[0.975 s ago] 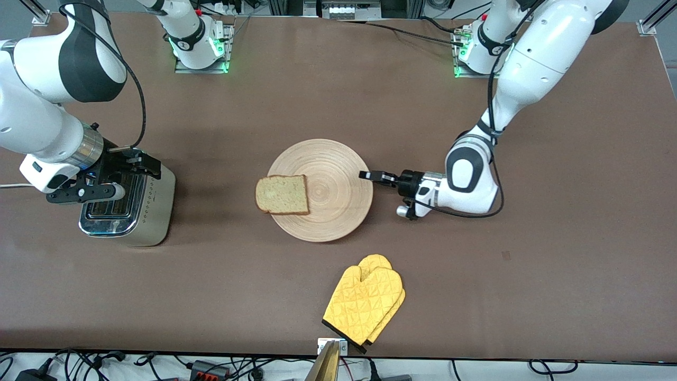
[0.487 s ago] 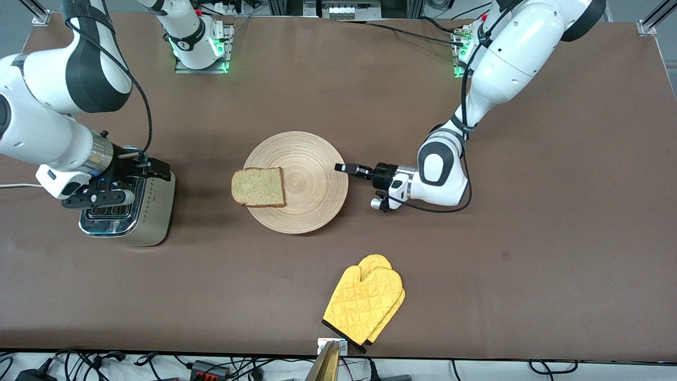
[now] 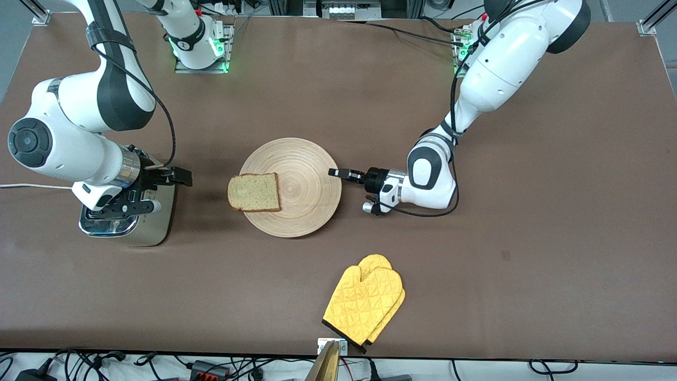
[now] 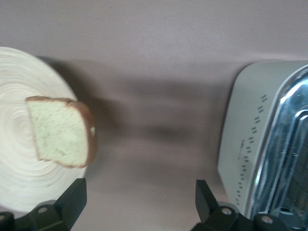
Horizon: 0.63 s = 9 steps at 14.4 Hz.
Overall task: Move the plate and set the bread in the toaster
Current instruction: 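Push the plate further while the right gripper reaches toward the bread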
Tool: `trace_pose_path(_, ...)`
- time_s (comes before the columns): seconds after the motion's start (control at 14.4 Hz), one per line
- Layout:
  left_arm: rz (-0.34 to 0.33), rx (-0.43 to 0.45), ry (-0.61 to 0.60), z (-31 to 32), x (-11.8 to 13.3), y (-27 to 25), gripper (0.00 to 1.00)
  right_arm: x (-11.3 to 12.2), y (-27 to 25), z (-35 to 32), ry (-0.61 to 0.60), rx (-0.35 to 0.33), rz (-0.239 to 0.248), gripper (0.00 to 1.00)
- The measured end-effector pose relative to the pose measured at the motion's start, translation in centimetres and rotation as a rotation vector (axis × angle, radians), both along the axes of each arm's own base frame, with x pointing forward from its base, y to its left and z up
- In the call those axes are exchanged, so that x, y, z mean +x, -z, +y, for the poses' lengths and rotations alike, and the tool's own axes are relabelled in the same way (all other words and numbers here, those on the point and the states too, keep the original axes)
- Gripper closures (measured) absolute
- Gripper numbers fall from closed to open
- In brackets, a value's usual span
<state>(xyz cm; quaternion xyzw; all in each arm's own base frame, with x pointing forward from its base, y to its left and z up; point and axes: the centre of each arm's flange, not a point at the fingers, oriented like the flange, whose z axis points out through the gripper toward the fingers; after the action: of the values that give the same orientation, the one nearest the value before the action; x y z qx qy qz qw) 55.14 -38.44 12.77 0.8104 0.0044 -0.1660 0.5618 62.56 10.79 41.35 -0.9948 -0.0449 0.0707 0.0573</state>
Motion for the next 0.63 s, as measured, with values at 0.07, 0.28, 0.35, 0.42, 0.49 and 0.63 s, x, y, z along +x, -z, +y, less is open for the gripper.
trace_pose_path(0.07, -0.006, 0.01, -0.008, -0.1, 0.1, 0.2, 0.91, 0.0, 0.2, 0.1, 0.003, 0.005, 0.003, 0.0)
trace_pose_path(0.28, -0.011, 0.016, -0.014, -0.1, 0.3, 0.4, 0.91, 0.2, 0.9, 0.2, 0.004, 0.007, 0.007, 0.0)
trace_pose_path(0.35, -0.012, 0.019, -0.02, 0.3, 0.5, 0.5, 0.91, 0.2, 1.1, 0.3, 0.003, 0.007, 0.009, 0.0)
trace_pose_path(0.42, -0.012, 0.022, -0.03, 1.0, 0.9, 0.6, 0.91, 0.2, 1.2, 0.3, 0.002, 0.007, 0.01, 0.0)
trace_pose_path(0.49, -0.011, 0.023, -0.039, 1.7, 1.4, 0.7, 0.91, 0.2, 1.3, 0.4, 0.001, 0.007, 0.012, 0.0)
trace_pose_path(0.63, -0.012, 0.021, -0.04, 2.9, 1.8, 1.0, 0.91, 0.3, 1.4, 0.4, 0.001, 0.007, 0.009, 0.0)
